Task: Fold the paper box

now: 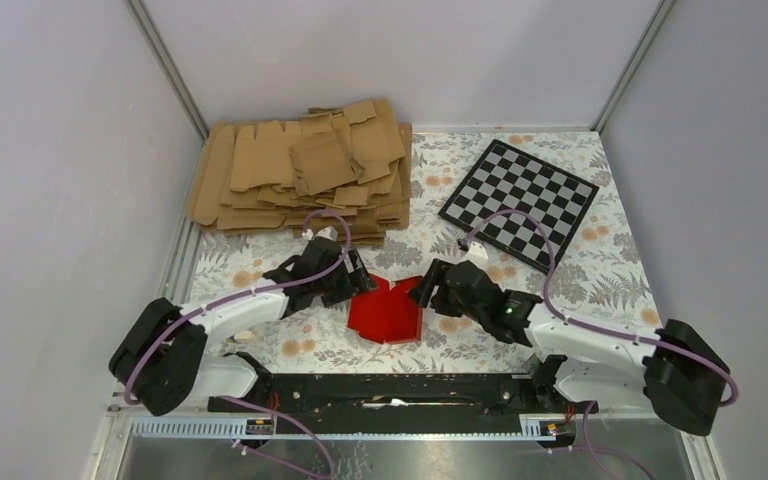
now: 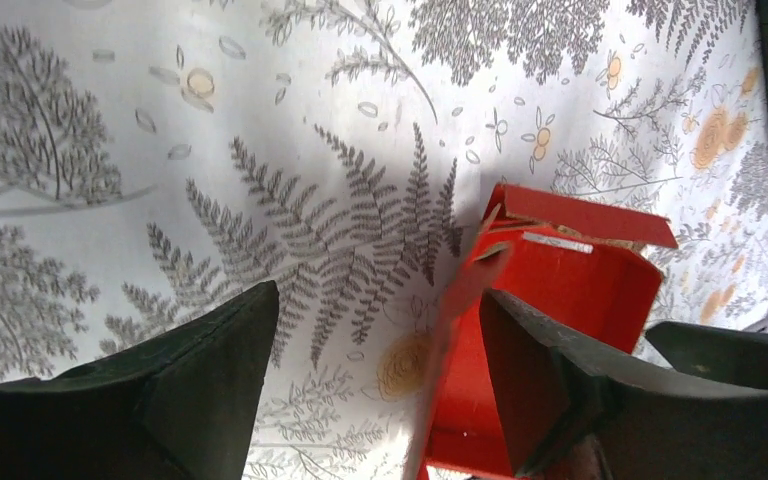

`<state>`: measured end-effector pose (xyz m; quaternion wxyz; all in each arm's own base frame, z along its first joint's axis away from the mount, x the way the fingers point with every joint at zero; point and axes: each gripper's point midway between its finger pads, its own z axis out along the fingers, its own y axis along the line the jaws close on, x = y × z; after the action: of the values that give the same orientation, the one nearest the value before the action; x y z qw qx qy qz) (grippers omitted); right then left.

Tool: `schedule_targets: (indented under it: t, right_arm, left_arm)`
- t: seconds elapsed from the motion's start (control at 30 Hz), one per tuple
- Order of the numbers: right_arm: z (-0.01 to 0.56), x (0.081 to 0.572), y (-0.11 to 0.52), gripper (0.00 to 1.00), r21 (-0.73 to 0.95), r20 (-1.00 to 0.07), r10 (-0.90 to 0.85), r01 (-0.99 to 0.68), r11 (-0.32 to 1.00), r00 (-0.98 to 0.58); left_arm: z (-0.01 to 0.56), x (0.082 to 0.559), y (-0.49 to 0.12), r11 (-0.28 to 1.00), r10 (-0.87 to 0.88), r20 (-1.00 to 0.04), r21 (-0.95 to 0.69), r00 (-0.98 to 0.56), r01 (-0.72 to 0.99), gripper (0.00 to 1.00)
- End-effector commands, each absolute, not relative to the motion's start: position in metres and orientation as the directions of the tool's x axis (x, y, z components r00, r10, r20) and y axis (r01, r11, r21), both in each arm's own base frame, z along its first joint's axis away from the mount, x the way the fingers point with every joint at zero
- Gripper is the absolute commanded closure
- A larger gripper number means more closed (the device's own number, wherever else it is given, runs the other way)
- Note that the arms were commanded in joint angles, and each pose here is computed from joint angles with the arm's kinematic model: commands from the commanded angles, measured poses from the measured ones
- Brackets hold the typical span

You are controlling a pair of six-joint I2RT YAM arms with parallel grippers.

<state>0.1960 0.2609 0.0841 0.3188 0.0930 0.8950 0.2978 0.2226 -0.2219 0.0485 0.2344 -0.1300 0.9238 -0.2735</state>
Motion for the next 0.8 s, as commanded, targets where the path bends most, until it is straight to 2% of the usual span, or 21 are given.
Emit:
schedule_targets:
  t: [0.0,0.13,0.23,0.33,0.5,0.77]
  right_arm:
    - [0.104,0.197,0.254,0.24,0.616,-0.565,0.377,-0.071,0.785,-0.734]
    - [0.111,0.2,0.225,0.12,0.515,-0.675,0.311,-0.125,0.848,-0.669]
    - [0.117,0.2,0.216,0.07,0.449,-0.719,0.237,-0.176,0.876,-0.654]
    - [0.105,0.201,0.211,0.05,0.378,-0.705,0.137,-0.206,0.903,-0.695]
    - [0.091,0.202,0.23,0.04,0.396,-0.632,0.033,-0.286,0.873,-0.774]
    - [0.115,0.221,0.264,0.04,0.44,-0.639,0.023,-0.341,0.831,-0.769]
  left_arm:
    - [0.068,0.252,-0.233,0.825,-0.295,-0.458,-0.565,-0.839,0.019,0.23]
    - [0.068,0.256,-0.232,0.842,-0.267,-0.471,-0.538,-0.841,0.034,0.23]
    - [0.074,0.253,-0.226,0.852,-0.261,-0.48,-0.523,-0.838,0.034,0.23]
    - [0.079,0.244,-0.217,0.863,-0.266,-0.468,-0.506,-0.843,0.009,0.23]
    - [0.09,0.223,-0.205,0.862,-0.273,-0.435,-0.507,-0.858,-0.017,0.22]
    - [0.084,0.197,-0.191,0.868,-0.272,-0.387,-0.494,-0.881,-0.05,0.22]
